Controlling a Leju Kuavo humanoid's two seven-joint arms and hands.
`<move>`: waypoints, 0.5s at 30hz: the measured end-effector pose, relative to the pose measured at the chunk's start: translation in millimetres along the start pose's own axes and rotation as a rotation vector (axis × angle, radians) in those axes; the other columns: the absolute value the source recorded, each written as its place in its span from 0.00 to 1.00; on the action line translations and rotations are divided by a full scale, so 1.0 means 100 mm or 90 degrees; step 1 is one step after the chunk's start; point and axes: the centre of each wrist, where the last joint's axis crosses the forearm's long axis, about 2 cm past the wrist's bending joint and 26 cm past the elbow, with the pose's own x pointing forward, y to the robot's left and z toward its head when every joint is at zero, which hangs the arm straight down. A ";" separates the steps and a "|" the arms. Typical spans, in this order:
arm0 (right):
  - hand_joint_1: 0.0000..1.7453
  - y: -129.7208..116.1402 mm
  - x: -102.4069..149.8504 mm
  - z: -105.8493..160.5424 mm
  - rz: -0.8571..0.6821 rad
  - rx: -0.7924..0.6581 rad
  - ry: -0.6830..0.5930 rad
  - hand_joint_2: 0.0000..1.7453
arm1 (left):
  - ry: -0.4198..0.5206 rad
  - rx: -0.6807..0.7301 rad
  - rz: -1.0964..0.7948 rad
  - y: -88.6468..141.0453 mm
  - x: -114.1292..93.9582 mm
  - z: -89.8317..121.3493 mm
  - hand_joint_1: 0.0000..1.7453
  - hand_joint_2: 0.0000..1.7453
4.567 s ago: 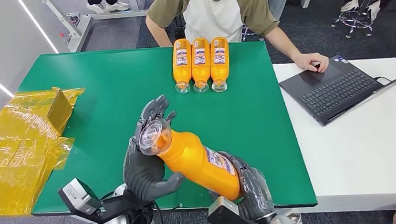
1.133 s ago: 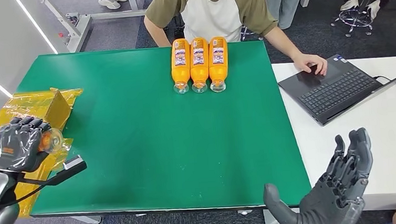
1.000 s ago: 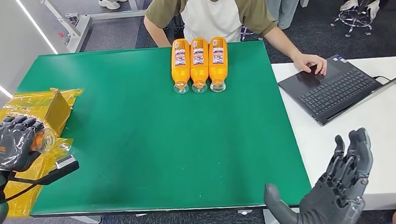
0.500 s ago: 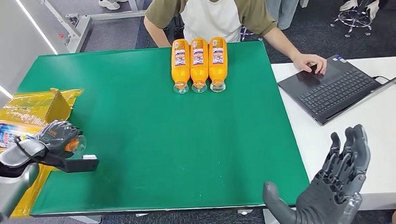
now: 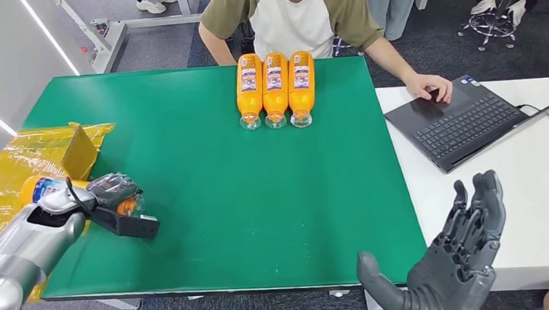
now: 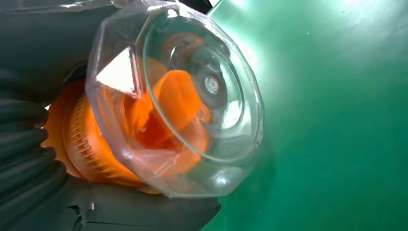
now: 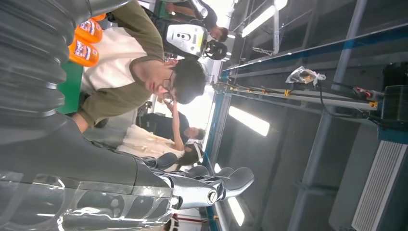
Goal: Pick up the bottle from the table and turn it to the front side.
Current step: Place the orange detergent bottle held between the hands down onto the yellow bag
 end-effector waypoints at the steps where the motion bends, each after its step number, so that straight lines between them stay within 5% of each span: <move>1: 0.00 0.00 0.00 0.00 0.000 0.000 0.000 1.00 | -0.001 -0.002 0.000 0.00 0.01 -0.01 1.00 1.00; 4: 0.00 0.00 0.00 0.00 0.000 0.000 -0.001 1.00 | 0.001 -0.010 0.004 0.01 0.03 -0.03 0.99 1.00; 5: 0.00 0.00 0.00 0.00 0.001 0.001 -0.001 1.00 | 0.005 -0.013 0.005 0.00 0.04 -0.04 0.81 1.00; 8: 0.00 0.00 0.00 0.00 0.004 0.003 -0.004 1.00 | 0.021 -0.017 0.008 0.00 0.09 -0.07 0.07 1.00; 9: 0.00 0.00 0.00 0.00 0.004 0.004 -0.006 1.00 | 0.026 -0.016 0.008 0.01 0.11 -0.08 0.00 1.00; 15: 0.00 0.00 0.00 -0.01 0.009 0.007 -0.004 1.00 | 0.045 0.014 0.031 0.04 0.20 -0.14 0.00 1.00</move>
